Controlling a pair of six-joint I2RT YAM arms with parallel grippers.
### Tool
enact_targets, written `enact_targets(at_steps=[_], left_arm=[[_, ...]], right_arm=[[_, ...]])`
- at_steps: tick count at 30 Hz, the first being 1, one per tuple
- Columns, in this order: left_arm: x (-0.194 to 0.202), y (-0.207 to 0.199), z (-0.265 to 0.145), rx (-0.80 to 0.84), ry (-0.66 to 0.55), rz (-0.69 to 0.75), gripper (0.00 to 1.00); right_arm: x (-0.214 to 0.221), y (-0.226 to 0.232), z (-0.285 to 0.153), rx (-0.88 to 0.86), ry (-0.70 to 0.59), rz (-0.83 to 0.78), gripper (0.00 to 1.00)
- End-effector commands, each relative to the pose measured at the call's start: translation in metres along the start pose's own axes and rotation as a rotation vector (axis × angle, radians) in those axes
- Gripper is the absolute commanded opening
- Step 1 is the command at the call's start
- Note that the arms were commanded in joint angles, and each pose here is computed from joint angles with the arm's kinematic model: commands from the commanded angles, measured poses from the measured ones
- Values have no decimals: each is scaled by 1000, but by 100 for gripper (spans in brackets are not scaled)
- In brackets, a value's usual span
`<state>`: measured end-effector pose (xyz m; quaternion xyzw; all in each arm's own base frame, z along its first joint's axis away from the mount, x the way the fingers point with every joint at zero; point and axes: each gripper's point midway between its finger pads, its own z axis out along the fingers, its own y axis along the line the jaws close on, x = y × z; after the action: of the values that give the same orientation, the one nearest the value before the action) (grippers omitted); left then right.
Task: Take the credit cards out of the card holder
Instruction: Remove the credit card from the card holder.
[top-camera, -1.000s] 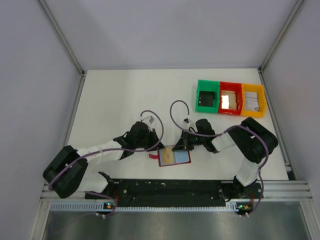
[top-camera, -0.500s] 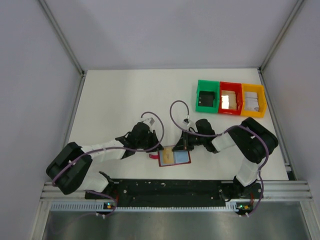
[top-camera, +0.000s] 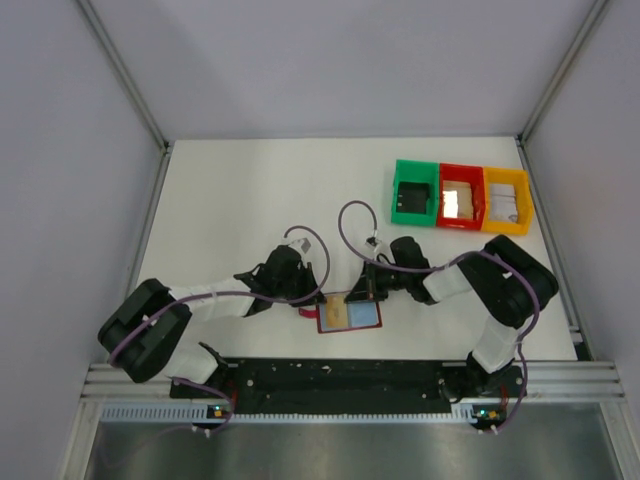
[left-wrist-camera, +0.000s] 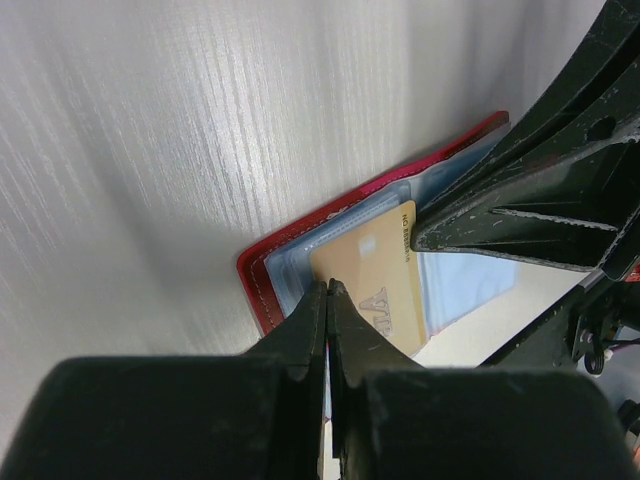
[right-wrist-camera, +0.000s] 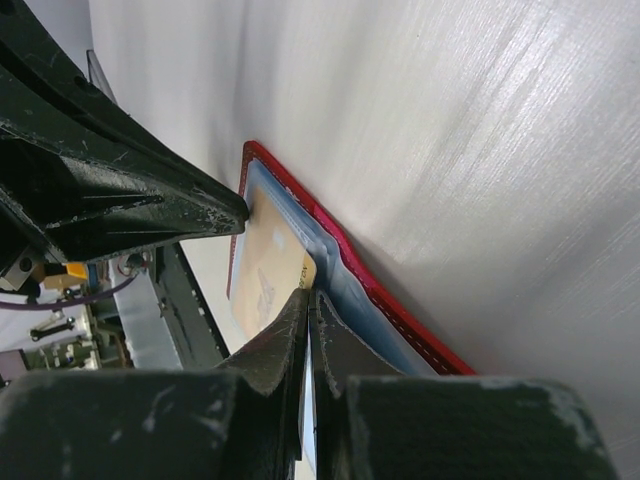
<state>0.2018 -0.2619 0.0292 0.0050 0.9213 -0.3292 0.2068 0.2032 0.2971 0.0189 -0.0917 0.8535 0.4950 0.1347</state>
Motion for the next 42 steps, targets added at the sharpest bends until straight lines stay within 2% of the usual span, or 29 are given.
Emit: enact_targets(at_steps=[1, 10, 15, 16, 17, 21, 31, 42], left_arm=[[9, 20, 0, -76, 23, 23, 0], [15, 29, -3, -102, 26, 37, 0], [14, 27, -3, -96, 24, 38, 0], [14, 27, -3, -97, 23, 39, 0], [13, 27, -3, -95, 23, 38, 0], [12, 26, -3, -90, 21, 35, 0], [13, 22, -1, -72, 21, 27, 0], [15, 23, -2, -65, 24, 20, 0]], right_arm=[[-15, 3, -2, 23, -38, -66, 0], [-30, 2, -8, 60, -70, -92, 0], [-30, 12, -8, 14, -52, -77, 1], [-27, 16, -8, -4, -40, -66, 13], [-25, 16, -8, -11, -35, -60, 19], [-18, 17, -10, -31, -29, -27, 28], [4, 12, -9, -66, 18, 15, 27], [6, 8, 2, -95, 29, 43, 26]])
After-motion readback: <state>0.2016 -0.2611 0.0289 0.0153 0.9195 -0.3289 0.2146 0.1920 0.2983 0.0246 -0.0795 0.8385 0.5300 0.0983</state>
